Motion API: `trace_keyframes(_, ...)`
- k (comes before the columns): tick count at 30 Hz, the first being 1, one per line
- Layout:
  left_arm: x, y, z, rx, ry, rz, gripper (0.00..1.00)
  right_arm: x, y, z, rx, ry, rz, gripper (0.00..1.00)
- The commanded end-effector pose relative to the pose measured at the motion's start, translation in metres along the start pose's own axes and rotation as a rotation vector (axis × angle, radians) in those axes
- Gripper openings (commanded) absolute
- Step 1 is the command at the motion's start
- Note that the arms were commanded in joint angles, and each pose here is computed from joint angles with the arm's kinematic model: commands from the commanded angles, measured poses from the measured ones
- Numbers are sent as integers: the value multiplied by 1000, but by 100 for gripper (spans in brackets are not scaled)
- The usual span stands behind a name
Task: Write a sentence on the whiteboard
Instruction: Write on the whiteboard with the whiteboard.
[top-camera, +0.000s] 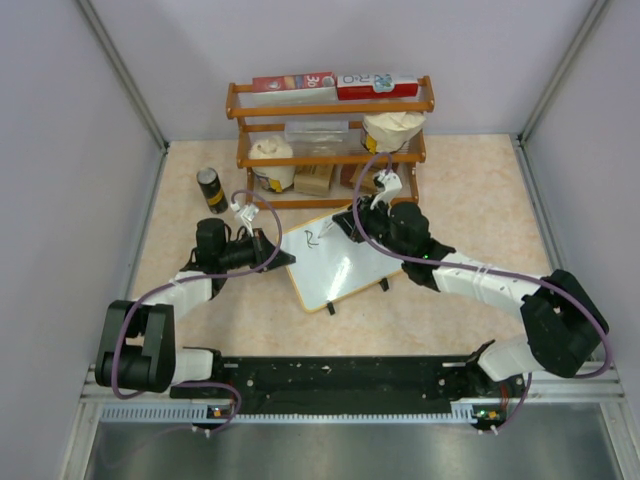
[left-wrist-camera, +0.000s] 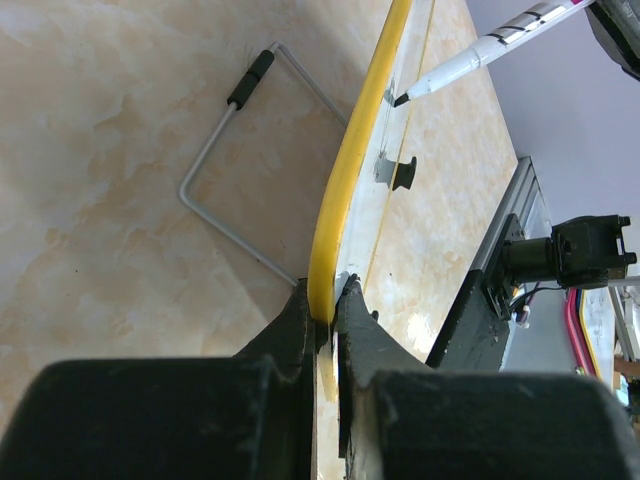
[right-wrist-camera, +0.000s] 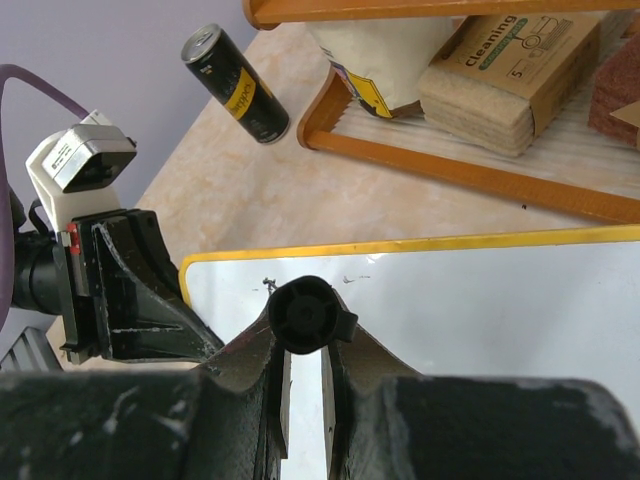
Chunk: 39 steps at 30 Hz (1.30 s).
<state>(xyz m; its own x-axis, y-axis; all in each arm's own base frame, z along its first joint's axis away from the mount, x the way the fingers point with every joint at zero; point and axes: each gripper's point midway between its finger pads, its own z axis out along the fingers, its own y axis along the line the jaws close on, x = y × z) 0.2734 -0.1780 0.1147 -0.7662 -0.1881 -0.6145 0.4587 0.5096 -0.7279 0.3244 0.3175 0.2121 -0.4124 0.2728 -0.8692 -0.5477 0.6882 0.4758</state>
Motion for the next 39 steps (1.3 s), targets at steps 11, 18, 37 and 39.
trace_keyframes(11, 7, 45, -3, -201, -22, 80, 0, 6, -6, -6, -7, -12, -9, 0)
trace_keyframes(18, 8, 46, -3, -202, -20, 78, 0, -17, 8, -12, -43, -57, -17, 0)
trace_keyframes(37, 8, 46, -3, -201, -19, 76, 0, -42, 13, 7, -26, -90, -7, 0)
trace_keyframes(39, 9, 45, -3, -198, -18, 76, 0, -37, 10, 10, -18, -76, -7, 0)
